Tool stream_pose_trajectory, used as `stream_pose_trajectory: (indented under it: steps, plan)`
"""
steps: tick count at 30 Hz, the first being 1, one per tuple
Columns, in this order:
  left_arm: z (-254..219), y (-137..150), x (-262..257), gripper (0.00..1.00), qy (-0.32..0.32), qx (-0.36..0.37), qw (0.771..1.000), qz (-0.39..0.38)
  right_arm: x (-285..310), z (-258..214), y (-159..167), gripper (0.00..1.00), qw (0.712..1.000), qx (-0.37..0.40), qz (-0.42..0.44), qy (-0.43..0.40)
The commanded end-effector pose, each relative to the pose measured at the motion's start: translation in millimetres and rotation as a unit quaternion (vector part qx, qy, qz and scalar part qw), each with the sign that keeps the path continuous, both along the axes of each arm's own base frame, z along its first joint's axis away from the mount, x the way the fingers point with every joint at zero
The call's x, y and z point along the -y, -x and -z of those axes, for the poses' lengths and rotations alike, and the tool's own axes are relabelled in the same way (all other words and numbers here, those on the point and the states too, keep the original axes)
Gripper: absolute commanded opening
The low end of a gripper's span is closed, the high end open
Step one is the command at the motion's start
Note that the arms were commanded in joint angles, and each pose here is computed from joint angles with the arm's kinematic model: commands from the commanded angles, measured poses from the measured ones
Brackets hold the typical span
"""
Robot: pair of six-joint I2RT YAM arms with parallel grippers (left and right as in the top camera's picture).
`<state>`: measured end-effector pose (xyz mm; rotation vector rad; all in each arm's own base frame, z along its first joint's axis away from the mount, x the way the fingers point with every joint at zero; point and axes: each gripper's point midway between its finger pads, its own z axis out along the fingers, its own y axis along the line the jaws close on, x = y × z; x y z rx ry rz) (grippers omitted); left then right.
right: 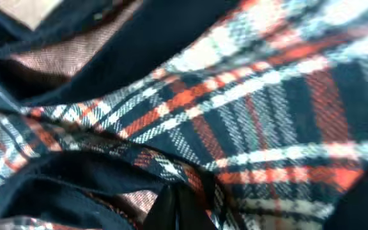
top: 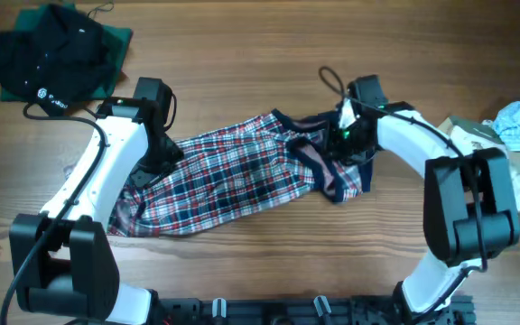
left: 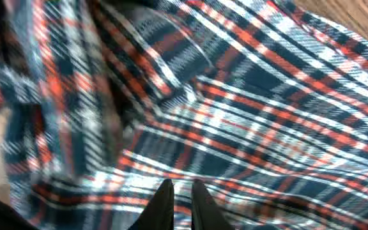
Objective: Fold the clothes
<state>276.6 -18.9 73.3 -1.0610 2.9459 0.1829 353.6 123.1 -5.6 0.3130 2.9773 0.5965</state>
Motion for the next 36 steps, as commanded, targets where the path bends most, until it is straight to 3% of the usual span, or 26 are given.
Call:
stream_pose_trajectory:
  steps: [1, 7, 11, 15, 18, 21, 22, 29, 36]
  plan:
    - [0, -5, 2, 0.11, 0.003, 0.004, 1.000, 0.011, 65, 38, -13, 0.04, 0.992, -0.011, 0.088, 0.087]
    - [0, -5, 2, 0.12, 0.003, 0.003, 1.000, 0.011, 124, 38, -32, 0.04, 0.966, 0.014, 0.206, 0.153]
    - [0, -5, 2, 0.14, 0.003, 0.002, 1.000, 0.011, 174, 35, -21, 0.04, 0.916, 0.007, 0.317, 0.248]
    - [0, 0, 1, 0.17, 0.002, -0.007, 1.000, 0.011, 203, 32, -5, 0.04, 0.882, -0.011, 0.373, 0.289]
    - [0, 0, 1, 0.17, 0.002, -0.006, 1.000, 0.011, 213, 34, -1, 0.04, 0.883, -0.024, 0.379, 0.277]
    - [-1, -4, 3, 0.04, 0.006, 0.002, 1.000, 0.018, 211, 36, 1, 0.04, 0.889, -0.034, 0.375, 0.260]
    - [-3, -6, 8, 0.04, 0.018, 0.004, 0.999, 0.034, 209, 37, 1, 0.04, 0.891, -0.035, 0.374, 0.256]
    - [-32, -8, 134, 0.04, 0.183, 0.062, 0.964, 0.185, 194, 40, -4, 0.04, 0.904, -0.041, 0.370, 0.210]
    - [-13, 0, 184, 0.04, 0.165, 0.063, 0.967, 0.183, 194, 40, -4, 0.04, 0.909, -0.040, 0.356, 0.213]
